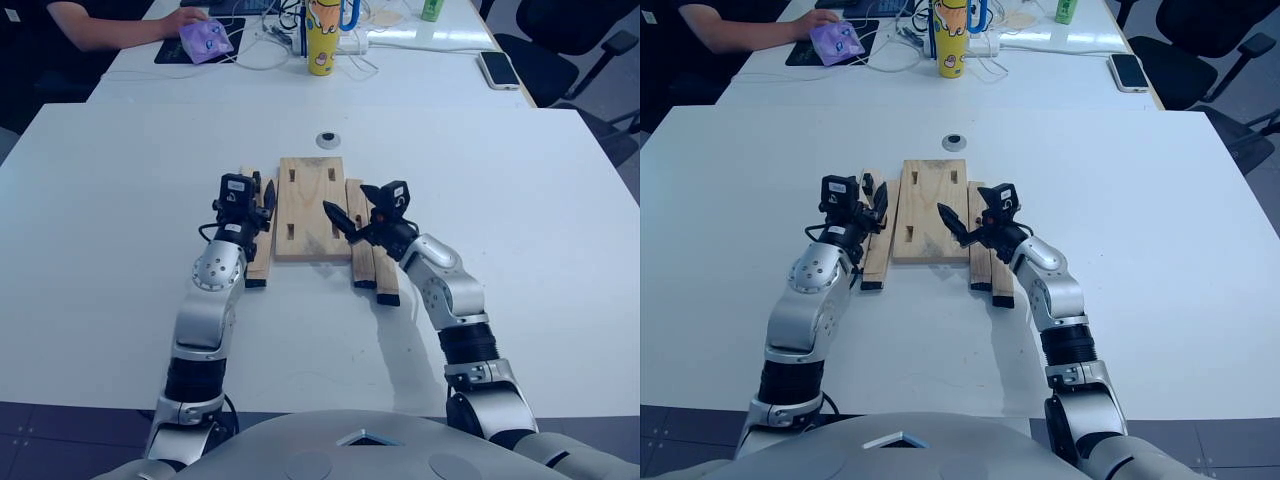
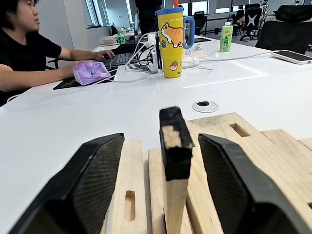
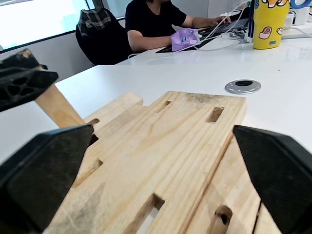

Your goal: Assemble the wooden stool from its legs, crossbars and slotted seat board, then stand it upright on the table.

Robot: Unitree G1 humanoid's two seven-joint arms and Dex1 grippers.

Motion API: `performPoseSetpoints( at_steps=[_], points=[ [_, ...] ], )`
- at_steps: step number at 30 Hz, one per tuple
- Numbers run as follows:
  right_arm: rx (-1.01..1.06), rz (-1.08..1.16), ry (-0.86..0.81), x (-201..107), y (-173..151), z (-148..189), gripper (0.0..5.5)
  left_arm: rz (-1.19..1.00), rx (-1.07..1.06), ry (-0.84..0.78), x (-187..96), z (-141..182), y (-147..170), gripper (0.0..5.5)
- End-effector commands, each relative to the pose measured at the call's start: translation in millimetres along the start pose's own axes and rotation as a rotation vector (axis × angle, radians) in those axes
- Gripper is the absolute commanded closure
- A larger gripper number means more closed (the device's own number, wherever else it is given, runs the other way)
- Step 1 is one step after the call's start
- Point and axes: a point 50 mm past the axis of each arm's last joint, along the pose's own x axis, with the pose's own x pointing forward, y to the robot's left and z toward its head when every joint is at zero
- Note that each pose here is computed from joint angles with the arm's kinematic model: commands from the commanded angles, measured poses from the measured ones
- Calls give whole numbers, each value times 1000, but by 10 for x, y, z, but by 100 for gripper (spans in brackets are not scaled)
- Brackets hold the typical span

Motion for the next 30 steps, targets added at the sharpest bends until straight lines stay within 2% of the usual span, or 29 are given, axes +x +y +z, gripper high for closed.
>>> performPoseSetpoints(
  at_steps=[1,14,18,25,30],
  points=[
    [-24,13,1,45,22,41,10,2,-38,-7,-5,1,3,310],
    [-25,22,27,25,51,-2,10,0,-45,-30,-29,66,-36,502],
    [-26,25,35,29,64,-16,10,6,-52,-77,-11,151,-24,505],
    [-31,7,31,30,14,-5,10,-32,-16,-295,10,653,-14,505],
    [-82,-66,13,44,-120,70,10,-98,-62,-385,29,874,18,505]
  ],
)
